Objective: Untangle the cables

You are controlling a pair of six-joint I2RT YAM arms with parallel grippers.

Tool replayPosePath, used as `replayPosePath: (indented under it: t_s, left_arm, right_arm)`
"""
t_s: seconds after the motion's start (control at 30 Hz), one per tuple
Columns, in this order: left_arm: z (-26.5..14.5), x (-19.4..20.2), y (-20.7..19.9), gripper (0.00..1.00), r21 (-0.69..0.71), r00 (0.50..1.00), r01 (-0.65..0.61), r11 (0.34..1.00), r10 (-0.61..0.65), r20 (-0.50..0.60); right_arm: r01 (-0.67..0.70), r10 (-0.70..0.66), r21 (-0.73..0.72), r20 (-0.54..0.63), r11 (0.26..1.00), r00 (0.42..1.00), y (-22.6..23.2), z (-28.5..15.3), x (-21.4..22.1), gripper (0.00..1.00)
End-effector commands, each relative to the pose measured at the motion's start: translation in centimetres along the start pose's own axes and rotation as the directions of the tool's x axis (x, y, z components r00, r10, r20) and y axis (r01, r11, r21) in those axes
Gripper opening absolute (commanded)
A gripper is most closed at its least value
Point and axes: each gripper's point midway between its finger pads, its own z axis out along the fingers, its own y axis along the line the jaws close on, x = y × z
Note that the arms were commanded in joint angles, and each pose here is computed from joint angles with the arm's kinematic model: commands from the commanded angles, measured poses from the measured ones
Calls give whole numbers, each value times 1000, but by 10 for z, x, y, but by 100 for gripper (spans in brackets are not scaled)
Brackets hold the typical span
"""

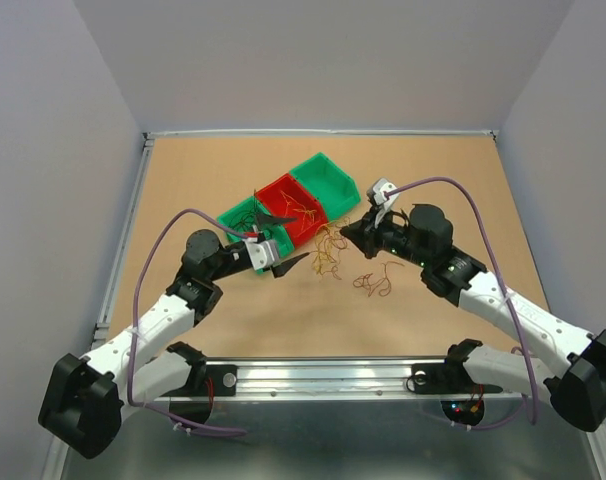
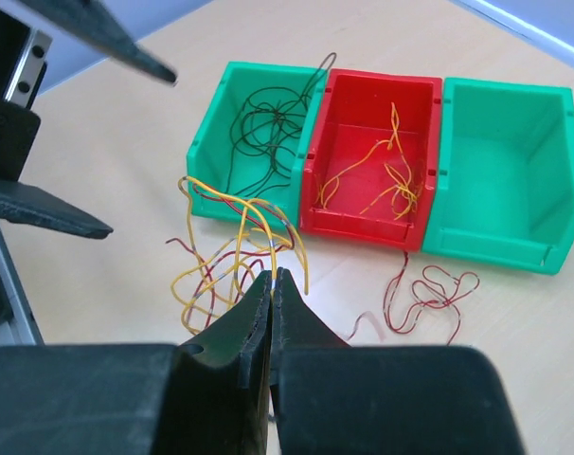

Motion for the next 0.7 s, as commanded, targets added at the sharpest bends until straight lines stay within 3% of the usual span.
replayPosePath:
  t_s: [0.0, 0.3, 0.67]
  left_arm:
    - [9, -10, 2, 76, 1, 1000, -8, 1000, 8, 21]
    - [24, 9, 9, 49, -24, 996, 85, 996, -86, -34]
    - [50, 29, 16, 49, -18, 976, 207, 978, -207, -71]
  right_arm:
    - [-40, 30, 86, 113, 996, 993, -14, 4, -37, 1]
    - [-97, 74, 152, 148, 984, 986, -28, 12, -44, 1]
    - [-106, 83, 142, 154, 984, 985, -29, 22, -44, 1]
